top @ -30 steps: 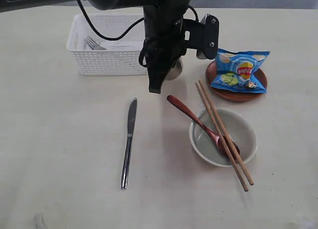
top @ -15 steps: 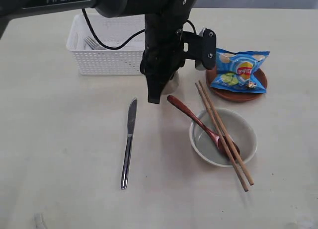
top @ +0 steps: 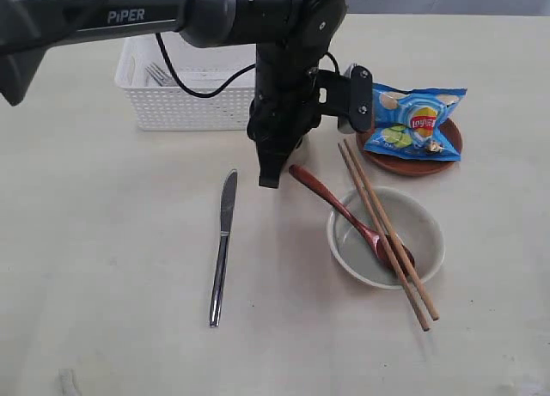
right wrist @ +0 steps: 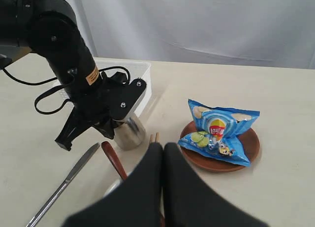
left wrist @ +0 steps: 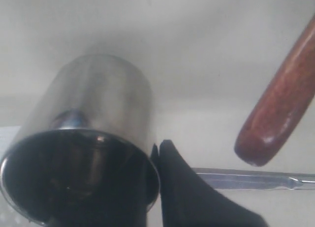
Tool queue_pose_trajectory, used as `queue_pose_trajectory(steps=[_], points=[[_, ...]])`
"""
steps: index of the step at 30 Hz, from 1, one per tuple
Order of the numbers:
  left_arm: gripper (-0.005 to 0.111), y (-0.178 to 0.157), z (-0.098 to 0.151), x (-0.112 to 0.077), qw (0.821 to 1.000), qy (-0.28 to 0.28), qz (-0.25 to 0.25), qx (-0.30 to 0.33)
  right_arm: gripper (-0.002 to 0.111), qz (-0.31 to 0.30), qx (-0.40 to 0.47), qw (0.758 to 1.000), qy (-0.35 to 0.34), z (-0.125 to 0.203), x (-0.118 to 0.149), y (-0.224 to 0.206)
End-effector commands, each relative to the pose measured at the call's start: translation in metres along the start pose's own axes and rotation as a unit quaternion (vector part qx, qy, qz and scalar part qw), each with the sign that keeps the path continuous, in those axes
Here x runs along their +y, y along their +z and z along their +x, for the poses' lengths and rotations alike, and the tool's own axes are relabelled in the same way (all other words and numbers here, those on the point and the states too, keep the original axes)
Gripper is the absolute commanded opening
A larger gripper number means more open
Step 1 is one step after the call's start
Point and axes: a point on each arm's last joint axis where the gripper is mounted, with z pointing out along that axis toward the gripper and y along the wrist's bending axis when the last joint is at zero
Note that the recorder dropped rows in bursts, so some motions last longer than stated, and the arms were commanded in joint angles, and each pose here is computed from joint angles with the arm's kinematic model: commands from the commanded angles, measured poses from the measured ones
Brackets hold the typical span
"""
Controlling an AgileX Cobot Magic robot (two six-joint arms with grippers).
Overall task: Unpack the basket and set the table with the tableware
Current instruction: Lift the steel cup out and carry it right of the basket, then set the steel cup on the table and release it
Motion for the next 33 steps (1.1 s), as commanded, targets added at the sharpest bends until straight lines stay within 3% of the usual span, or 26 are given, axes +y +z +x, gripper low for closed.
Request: queue_pose_trajectory(steps=[1, 5, 11, 18, 24, 26, 27, 30, 32, 33], points=[[0.0, 0.001, 0.0, 0.0, 1.0, -0.003, -0.003, -0.001, 0.0, -0.001, 0.001, 1.0, -0.002, 0.0, 0.0, 0.0], [0.014, 0.001, 0.0, 0.0, 1.0, -0.003, -0.002, 0.0, 0.0, -0.001, 0.001, 1.0, -0.002, 0.0, 0.0, 0.0], [0.058, 0.001, 0.0, 0.002, 1.0, -0.019, -0.014, -0.004, 0.0, -0.001, 0.001, 1.0, -0.002, 0.0, 0.0, 0.0], [0.059, -0.01, 0.006, 0.01, 0.996, -0.055, -0.062, 0.015, 0.0, -0.001, 0.001, 1.0, -0.002, 0.0, 0.0, 0.0], [0.059, -0.057, 0.014, 0.005, 0.994, -0.088, -0.068, -0.017, 0.0, -0.001, 0.001, 1.0, -0.002, 0.0, 0.0, 0.0], [0.059, -0.076, 0.022, 0.0, 0.989, -0.13, -0.065, -0.015, 0.0, -0.001, 0.001, 1.0, -0.002, 0.0, 0.0, 0.0], [0.057, -0.085, 0.027, 0.002, 0.981, -0.179, -0.072, -0.022, 0.0, -0.001, 0.001, 1.0, -0.002, 0.0, 0.0, 0.0], [0.042, -0.11, 0.055, 0.018, 0.928, -0.351, -0.101, -0.069, 0.0, -0.001, 0.001, 1.0, -0.002, 0.0, 0.0, 0.0], [0.036, -0.121, 0.079, 0.032, 0.863, -0.483, -0.112, -0.1, 0.0, -0.001, 0.001, 1.0, -0.002, 0.0, 0.0, 0.0], [0.034, -0.122, 0.095, 0.04, 0.82, -0.551, -0.109, -0.109, 0.0, -0.001, 0.001, 1.0, -0.002, 0.0, 0.0, 0.0]])
